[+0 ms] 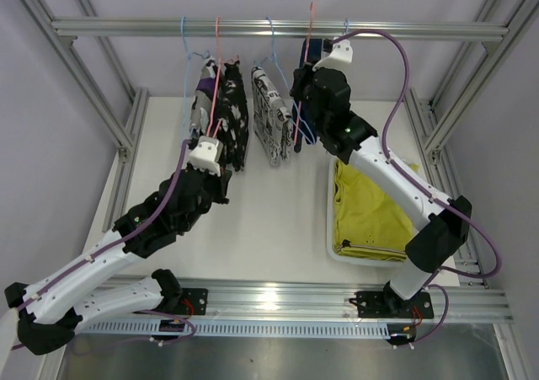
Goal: Remove the trousers from the hanger
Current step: Pick up the hanger from the clothesline.
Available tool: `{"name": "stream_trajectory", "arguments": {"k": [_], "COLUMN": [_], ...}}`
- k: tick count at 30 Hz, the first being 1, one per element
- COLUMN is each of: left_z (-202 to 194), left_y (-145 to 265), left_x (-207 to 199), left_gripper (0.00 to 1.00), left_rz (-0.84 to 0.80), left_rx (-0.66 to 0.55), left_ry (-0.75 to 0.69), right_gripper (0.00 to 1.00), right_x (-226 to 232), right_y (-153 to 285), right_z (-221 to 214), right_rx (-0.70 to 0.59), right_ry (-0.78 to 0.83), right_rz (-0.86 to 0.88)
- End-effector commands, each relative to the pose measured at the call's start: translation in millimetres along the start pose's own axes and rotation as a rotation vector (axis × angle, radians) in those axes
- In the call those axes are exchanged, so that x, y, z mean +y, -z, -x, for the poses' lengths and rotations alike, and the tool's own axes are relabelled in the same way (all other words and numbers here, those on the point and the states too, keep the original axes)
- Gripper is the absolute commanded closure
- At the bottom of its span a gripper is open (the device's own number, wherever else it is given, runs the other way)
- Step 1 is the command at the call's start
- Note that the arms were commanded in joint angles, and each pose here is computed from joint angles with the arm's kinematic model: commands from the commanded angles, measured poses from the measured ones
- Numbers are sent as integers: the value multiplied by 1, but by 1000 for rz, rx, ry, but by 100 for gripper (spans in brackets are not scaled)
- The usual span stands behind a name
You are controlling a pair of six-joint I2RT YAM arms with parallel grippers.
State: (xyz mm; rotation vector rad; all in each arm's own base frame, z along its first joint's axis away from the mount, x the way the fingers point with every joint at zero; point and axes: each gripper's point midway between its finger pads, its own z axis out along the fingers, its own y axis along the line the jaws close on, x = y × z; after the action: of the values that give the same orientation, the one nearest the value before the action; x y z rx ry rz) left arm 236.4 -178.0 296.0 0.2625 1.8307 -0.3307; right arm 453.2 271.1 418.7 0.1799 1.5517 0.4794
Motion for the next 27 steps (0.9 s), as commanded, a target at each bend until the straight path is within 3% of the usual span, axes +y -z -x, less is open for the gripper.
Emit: {"name": "stream_trajectory", "arguments": {"k": [1, 11, 27], "left_z": [4, 5, 4], "left_y": [3, 5, 5], "left_x": [0, -1, -3], "left_gripper": [96, 96, 96], "left_rz": [-15, -23, -36], "left_rx": [-14, -17, -12], "left_ry": [18, 22, 22], "right_gripper": [100, 100, 100], "right_x": [7, -9, -51], "right_y": [0, -18, -31], "right_z": [62, 54, 76], "right_rx": [-236, -290, -346], "right_ry": [-81, -88, -57], "right_rz": [-24, -130, -214]}}
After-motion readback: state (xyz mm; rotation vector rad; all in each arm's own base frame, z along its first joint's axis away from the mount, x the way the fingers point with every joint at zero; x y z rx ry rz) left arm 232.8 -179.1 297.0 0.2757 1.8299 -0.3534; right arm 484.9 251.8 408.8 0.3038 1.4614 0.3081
